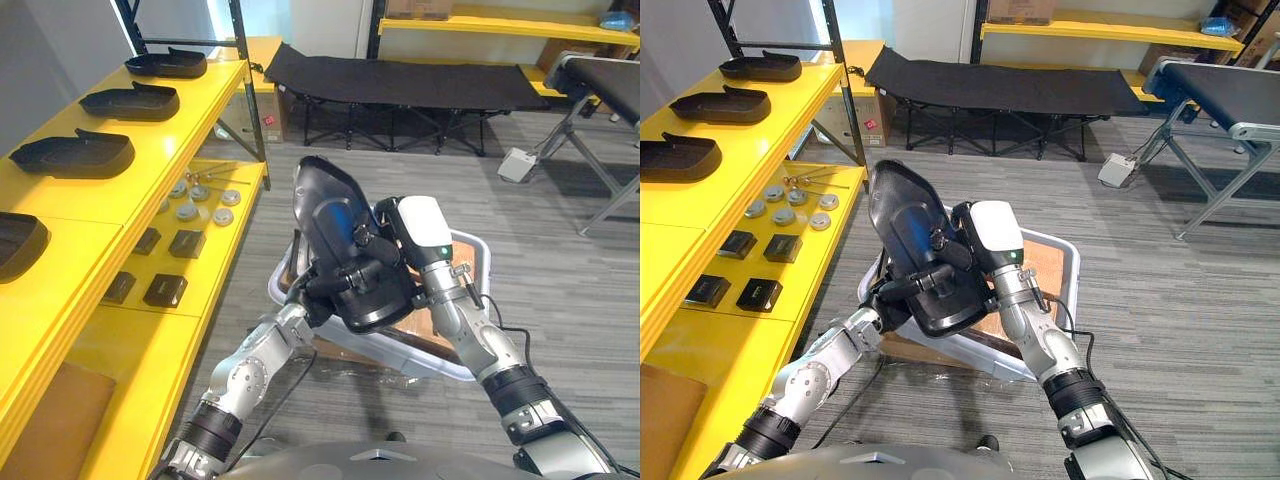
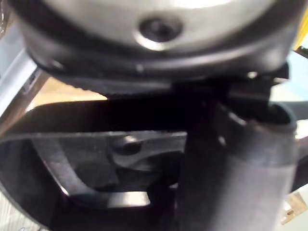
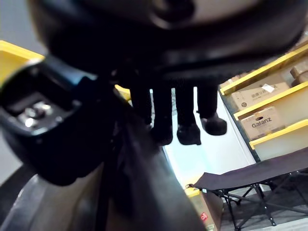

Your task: Walk over and take three plastic housings, then place them on the shelf

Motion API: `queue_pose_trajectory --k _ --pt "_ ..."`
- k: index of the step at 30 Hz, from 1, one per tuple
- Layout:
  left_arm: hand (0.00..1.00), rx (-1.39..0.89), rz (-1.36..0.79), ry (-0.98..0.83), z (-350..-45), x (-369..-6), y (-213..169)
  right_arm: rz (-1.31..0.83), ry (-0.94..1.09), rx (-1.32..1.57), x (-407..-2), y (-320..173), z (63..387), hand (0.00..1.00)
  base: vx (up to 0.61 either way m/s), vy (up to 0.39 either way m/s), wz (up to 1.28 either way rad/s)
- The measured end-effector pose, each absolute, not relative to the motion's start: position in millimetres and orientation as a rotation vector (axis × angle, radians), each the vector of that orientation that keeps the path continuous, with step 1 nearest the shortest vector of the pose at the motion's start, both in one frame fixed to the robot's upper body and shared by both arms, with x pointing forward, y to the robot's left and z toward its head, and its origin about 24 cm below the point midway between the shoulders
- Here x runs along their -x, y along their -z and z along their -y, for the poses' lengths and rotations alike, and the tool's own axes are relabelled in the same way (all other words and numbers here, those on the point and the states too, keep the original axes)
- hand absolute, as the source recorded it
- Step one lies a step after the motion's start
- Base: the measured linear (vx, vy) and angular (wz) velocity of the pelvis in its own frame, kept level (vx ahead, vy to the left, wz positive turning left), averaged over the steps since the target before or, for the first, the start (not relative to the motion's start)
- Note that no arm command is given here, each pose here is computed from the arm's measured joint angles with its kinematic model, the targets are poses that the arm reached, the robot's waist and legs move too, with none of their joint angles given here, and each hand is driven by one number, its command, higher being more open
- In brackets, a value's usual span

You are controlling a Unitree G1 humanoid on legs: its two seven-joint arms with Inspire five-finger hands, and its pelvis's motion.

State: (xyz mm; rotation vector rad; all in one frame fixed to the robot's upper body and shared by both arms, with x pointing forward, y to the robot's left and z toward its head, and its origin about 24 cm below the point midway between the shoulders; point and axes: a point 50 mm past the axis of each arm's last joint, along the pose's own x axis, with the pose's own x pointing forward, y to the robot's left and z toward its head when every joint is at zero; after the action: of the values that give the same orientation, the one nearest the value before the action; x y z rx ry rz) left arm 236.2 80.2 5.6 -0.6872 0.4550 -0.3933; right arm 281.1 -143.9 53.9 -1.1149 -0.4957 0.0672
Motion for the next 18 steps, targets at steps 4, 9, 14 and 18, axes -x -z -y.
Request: queue_pose_trajectory --k 4,9,14,18 --pt "0.0 0.692 -0.449 0.374 -76.2 -236.0 -5.9 0.469 -0.054 1.109 -281.3 -50.3 144.9 0.0 0.0 0.0 0.0" --pt "0.0 0.698 -0.44 0.363 -74.8 -237.6 -5.8 0.402 -0.039 1.07 -281.7 -43.3 146.5 0.0 0.0 0.0 0.0" --pt "0.0 0.649 -0.416 0.326 -78.1 -241.2 -5.1 0.353 -0.001 1.006 -280.4 -38.5 140.2 0.0 0.0 0.0 0.0" --pt "0.0 0.624 -0.378 0.325 -80.1 -243.2 -10.3 0.361 0.052 0.96 -278.3 -38.6 137.7 0.0 0.0 0.0 -0.06"
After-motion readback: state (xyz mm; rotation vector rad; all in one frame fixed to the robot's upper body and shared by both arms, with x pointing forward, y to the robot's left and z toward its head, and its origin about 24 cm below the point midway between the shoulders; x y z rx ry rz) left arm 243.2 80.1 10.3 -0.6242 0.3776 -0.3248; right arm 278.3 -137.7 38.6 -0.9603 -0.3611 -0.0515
